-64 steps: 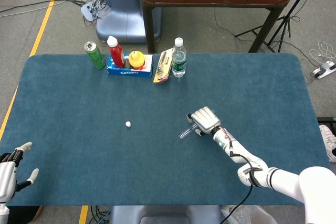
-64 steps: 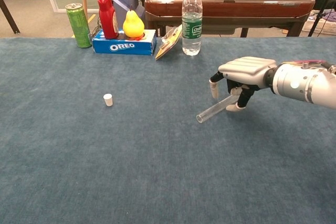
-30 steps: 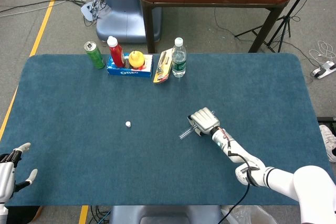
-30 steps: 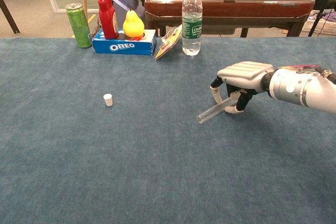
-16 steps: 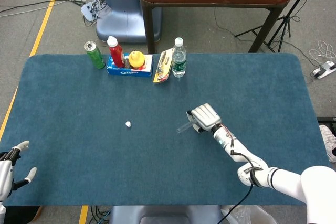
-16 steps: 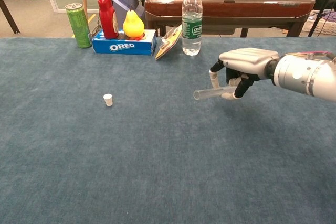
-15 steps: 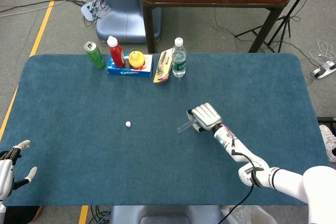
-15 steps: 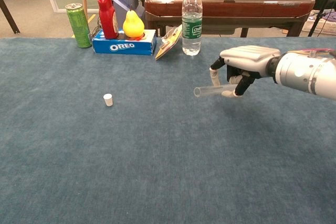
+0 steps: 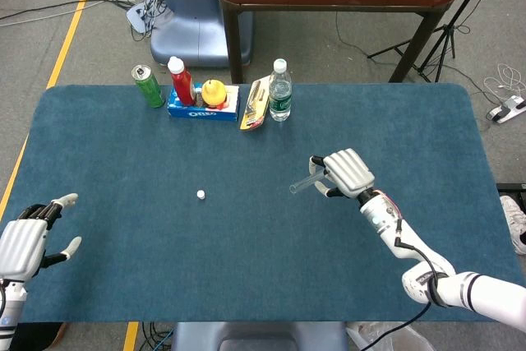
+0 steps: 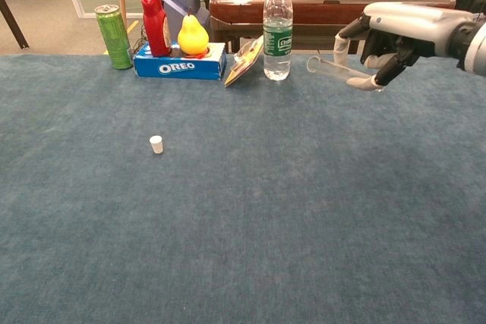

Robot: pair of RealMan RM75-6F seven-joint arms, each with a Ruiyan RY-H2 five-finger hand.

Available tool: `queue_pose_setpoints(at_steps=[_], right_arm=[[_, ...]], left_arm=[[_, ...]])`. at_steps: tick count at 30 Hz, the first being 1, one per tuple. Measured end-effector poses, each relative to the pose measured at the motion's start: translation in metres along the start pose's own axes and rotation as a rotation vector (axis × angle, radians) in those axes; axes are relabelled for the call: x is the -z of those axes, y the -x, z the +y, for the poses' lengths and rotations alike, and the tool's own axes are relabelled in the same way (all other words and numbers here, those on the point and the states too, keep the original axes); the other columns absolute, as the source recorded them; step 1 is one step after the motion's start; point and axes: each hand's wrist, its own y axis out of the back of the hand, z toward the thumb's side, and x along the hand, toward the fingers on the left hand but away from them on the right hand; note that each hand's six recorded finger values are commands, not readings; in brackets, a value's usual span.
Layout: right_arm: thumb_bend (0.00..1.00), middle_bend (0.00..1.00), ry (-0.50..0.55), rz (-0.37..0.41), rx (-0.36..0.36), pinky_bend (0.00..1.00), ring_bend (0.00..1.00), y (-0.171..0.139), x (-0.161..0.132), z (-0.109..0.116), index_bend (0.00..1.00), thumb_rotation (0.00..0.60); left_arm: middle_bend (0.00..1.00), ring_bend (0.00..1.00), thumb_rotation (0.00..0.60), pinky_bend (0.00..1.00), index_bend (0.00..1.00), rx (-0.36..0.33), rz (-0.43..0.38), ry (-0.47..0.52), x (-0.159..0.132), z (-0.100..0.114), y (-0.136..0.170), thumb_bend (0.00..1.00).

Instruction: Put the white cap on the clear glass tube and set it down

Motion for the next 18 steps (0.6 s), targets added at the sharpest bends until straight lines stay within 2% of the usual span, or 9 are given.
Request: queue_pose_setpoints(at_steps=[2,6,12,14,18], right_arm=[[0.57,1.0,0.005,-0.007,0.013,1.0,1.0,-0.007,0.003,0.008,0.85,0.6],[0.57,1.0,-0.006,-0.025,0.034,1.0,1.0,-0.021,0.008,0.022,0.85,0.6],[0.57,1.0,-0.032,-0.062,0.037,1.0,1.0,-0.039,0.015,0.031,0.85,0.6],[0.57,1.0,-0.035,-0.075,0.035,1.0,1.0,-0.044,0.017,0.032,0.85,0.6],[0.57,1.0,-0.039,-0.093,0.029,1.0,1.0,-0.049,0.021,0.031,0.85,0.6]], left_arm=[[0.29,0.38,0.6,0.28,0.22,0.013,-0.044,-0.004,-0.009,-0.001,-0.015,0.25],[0.33,0.43,0.6,0.44,0.23,0.054,-0.134,-0.006,-0.03,-0.008,-0.043,0.25],[0.55,0.63,0.6,0.79,0.25,0.153,-0.268,-0.019,-0.069,-0.033,-0.094,0.25],[0.66,0.74,0.6,0.93,0.26,0.181,-0.305,-0.029,-0.084,-0.044,-0.113,0.25],[0.78,0.85,0.6,1.0,0.28,0.214,-0.348,-0.061,-0.107,-0.063,-0.14,0.25]])
